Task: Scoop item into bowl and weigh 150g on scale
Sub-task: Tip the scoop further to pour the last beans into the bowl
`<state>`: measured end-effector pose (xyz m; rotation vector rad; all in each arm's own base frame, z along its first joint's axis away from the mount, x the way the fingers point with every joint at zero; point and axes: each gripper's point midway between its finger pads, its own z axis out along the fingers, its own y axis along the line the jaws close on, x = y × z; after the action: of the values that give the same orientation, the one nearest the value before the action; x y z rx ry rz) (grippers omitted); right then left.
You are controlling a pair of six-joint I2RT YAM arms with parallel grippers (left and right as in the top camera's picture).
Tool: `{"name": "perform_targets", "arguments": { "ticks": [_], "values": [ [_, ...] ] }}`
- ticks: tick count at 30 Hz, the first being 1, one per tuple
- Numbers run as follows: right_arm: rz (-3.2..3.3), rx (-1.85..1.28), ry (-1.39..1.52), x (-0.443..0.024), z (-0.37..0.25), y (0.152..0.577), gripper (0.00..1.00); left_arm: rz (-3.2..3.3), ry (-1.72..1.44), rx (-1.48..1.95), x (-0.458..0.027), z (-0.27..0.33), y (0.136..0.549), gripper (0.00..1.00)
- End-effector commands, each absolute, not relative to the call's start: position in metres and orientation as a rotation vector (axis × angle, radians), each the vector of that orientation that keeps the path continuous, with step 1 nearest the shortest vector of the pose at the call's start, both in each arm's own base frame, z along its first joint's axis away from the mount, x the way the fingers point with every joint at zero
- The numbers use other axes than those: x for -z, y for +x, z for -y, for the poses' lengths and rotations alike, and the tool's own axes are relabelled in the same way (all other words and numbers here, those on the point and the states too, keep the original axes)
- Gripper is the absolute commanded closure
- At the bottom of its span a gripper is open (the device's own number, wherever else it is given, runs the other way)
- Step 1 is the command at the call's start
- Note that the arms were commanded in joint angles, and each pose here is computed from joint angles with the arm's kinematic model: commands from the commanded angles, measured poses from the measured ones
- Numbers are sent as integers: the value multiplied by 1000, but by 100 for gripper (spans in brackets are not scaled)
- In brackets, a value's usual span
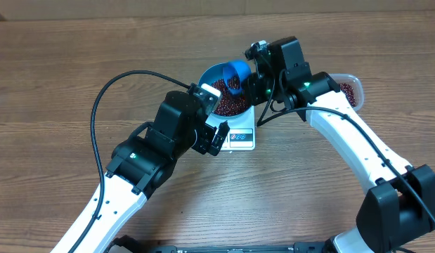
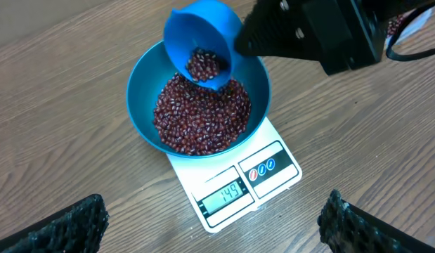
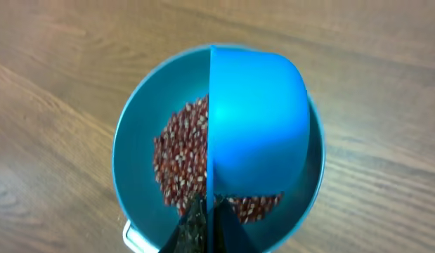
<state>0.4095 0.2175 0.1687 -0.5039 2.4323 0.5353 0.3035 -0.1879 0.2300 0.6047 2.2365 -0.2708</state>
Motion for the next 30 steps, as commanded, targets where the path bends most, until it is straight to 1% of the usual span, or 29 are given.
{"name": "perform_targets", "arguments": {
  "ticks": [1, 7, 14, 23, 25, 28, 30],
  "values": [
    [-2435, -535, -484, -174, -217, 406, 96, -2218, 591, 274, -240, 188, 307, 1],
    [-2437, -523, -475, -174, -216, 407, 96, -2217, 592, 278, -240, 189, 307, 0],
    [-2457, -465, -374, -172, -205, 413, 96, -2217, 594, 282, -240, 189, 306, 0],
    [-2453, -509, -343, -175, -210, 414, 96, -2217, 594, 281, -240, 189, 306, 0],
    [-2450, -524, -373, -175, -212, 412, 96, -2217, 594, 281, -240, 189, 306, 0],
    [-2465, -483, -313, -173, -205, 415, 96, -2217, 594, 281, -240, 189, 306, 1],
    [-2459, -508, -349, -174, -210, 412, 96, -2217, 594, 281, -240, 189, 306, 1]
  ]
}}
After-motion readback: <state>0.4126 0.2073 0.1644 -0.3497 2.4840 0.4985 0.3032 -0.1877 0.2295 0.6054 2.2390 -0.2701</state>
